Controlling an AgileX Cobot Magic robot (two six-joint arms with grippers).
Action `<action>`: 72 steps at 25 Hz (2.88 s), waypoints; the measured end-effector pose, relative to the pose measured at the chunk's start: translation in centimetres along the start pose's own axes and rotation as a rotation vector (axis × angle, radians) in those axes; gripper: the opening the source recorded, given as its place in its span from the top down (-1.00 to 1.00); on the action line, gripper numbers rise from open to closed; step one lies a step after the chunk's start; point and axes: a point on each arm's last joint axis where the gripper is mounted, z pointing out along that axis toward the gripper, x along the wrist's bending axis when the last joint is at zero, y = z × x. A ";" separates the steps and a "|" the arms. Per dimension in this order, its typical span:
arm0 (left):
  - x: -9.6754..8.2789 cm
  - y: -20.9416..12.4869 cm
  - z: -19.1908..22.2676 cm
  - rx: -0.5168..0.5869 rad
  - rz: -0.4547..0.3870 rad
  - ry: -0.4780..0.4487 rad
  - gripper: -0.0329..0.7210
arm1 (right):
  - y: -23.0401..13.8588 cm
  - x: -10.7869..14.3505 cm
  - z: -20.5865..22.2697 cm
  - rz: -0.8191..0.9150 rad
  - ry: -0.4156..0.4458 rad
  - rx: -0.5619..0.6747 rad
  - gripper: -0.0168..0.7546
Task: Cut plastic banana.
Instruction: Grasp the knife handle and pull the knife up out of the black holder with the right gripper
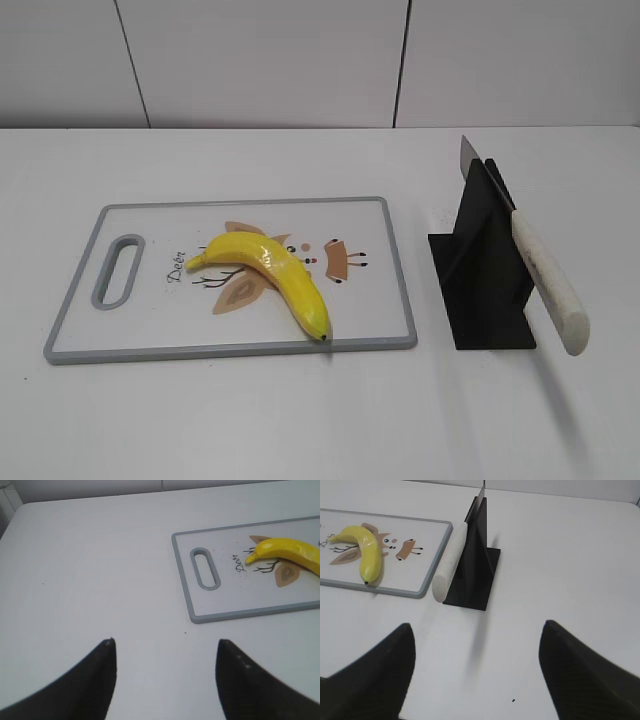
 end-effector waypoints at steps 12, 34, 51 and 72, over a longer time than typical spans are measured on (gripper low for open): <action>0.0 0.0 0.0 0.000 0.002 0.003 -0.64 | 0.0 0.0 0.0 0.000 0.000 0.000 -0.57; 0.0 0.0 0.0 0.000 0.002 0.003 -0.64 | 0.0 0.0 0.0 0.000 0.000 0.000 -0.57; 0.0 0.0 0.0 0.000 0.002 0.003 -0.64 | 2.8 -0.4 2.4 0.031 -0.001 0.174 -0.57; 0.0 0.0 0.0 0.000 0.002 0.003 -0.64 | 9.9 1.7 15.6 0.059 0.111 0.690 -0.57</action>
